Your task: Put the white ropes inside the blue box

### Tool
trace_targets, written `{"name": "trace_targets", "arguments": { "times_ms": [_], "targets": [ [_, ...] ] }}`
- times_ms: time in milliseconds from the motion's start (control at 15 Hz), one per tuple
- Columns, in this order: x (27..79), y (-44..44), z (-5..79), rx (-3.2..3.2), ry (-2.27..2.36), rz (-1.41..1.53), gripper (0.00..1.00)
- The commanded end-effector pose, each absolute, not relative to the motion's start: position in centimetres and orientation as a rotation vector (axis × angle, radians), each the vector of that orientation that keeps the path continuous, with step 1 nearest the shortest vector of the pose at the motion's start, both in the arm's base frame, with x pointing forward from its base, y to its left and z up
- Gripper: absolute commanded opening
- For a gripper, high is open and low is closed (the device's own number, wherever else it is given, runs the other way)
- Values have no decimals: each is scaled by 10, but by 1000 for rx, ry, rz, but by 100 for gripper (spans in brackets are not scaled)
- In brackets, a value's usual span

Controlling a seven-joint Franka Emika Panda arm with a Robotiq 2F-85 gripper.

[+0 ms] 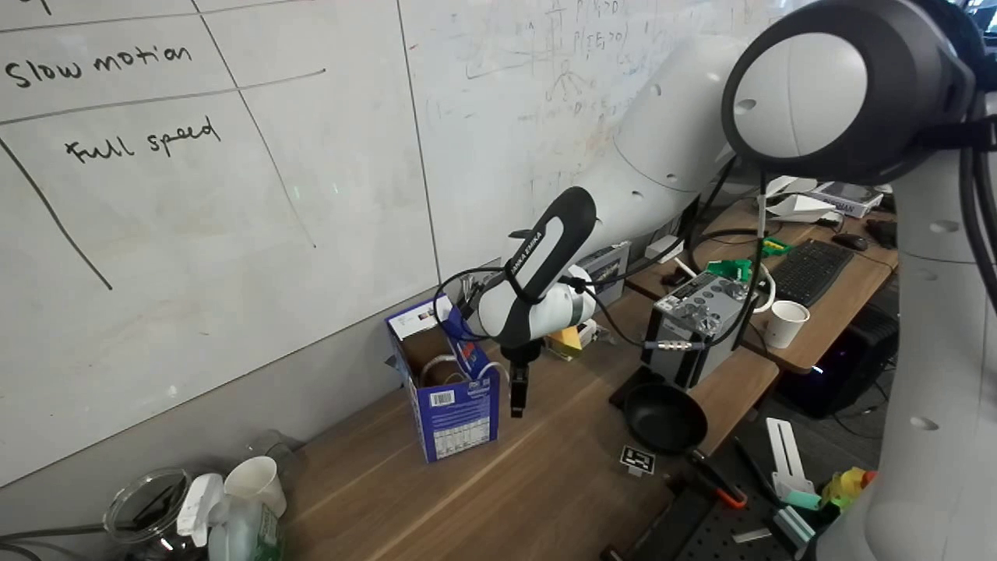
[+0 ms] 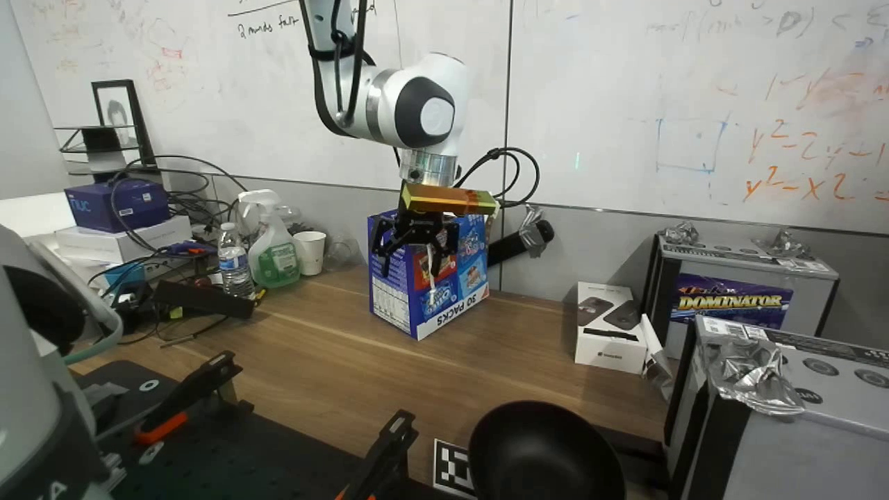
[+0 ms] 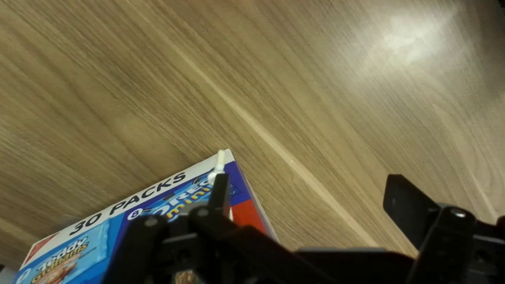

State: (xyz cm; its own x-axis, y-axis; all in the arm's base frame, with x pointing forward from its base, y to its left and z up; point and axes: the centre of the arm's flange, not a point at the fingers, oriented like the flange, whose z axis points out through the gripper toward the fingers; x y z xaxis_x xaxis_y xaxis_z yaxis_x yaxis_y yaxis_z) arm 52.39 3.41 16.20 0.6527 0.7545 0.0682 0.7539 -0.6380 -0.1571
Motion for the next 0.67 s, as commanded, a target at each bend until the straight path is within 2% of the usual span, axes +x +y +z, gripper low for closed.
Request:
{"name": "trace_targets", "arguments": {
  "times_ms": [0,600],
  "targets": [
    [537,37,161,-2708,-1288,-37,100],
    [545,35,168,-2725,-1381,-67,100]
  ]
}}
